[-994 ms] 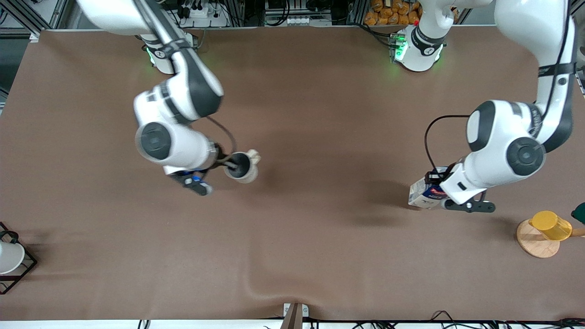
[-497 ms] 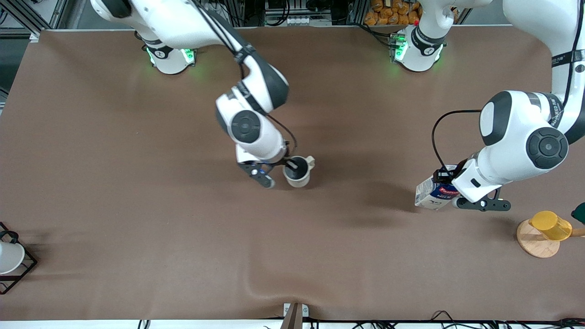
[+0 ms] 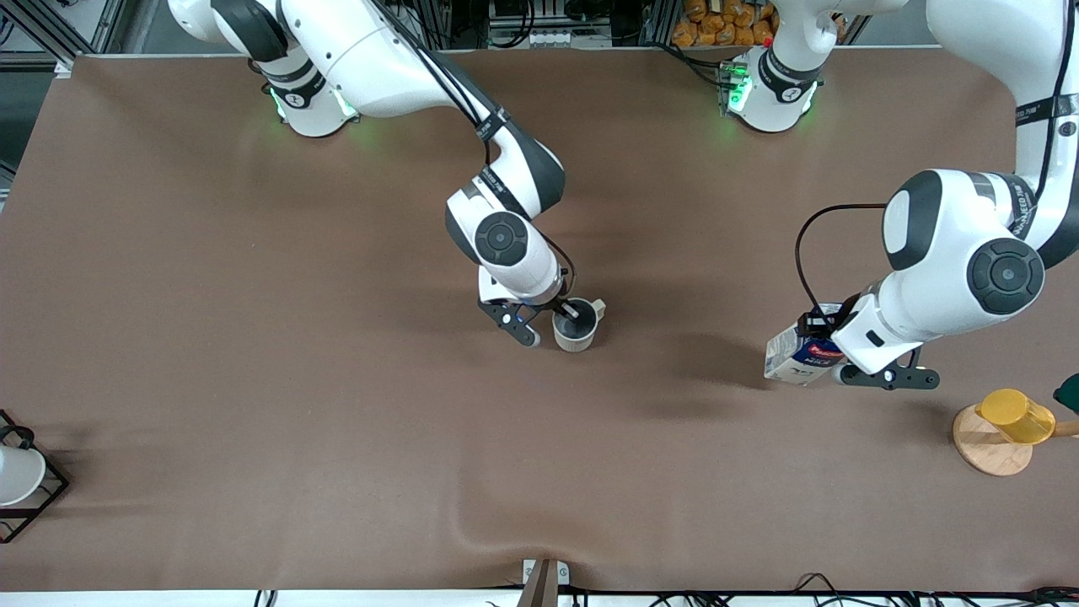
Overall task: Place milk next to cup
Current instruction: 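Set the mug down mid-table with the right gripper and release it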
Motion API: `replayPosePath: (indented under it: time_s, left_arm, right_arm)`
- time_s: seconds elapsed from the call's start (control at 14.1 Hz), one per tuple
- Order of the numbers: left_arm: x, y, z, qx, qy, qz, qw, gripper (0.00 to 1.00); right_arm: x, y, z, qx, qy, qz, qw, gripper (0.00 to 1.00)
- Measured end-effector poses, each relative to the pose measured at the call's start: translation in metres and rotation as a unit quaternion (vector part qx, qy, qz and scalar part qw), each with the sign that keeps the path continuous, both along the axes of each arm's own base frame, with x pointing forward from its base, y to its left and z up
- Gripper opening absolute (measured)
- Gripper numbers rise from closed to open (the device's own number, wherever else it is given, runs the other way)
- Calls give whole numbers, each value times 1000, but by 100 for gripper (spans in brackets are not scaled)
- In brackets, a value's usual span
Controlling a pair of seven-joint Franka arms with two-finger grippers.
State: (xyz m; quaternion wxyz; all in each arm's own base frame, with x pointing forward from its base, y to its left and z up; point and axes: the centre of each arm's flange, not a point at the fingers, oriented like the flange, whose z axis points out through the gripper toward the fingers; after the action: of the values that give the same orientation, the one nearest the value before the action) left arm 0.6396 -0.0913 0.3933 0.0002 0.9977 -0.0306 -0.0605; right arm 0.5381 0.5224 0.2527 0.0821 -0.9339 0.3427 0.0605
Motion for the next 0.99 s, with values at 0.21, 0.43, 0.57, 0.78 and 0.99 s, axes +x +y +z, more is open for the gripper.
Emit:
replayPosePath:
  time_s: [0.21,0.43,0.57,0.78,0.99]
  left_arm:
    - [-1,-6,-1,0,1,5,1000,30]
    - [-9,-33,1,-3,16,5,1000,30]
    - [-27,-79,10,-3,38,13,999,30]
    - [-59,-159,36,-9,39,26,999,30]
    - [-108,-242,62,-6,53,42,998,30]
  right_arm:
    - [3,-5,16,-52,10,26,998,61]
    - [44,-58,75,-91,65,21,994,93]
    - [76,-116,118,-78,83,48,992,100]
    - [106,-225,164,-60,124,99,985,100]
    - [132,-331,168,-37,144,141,979,100]
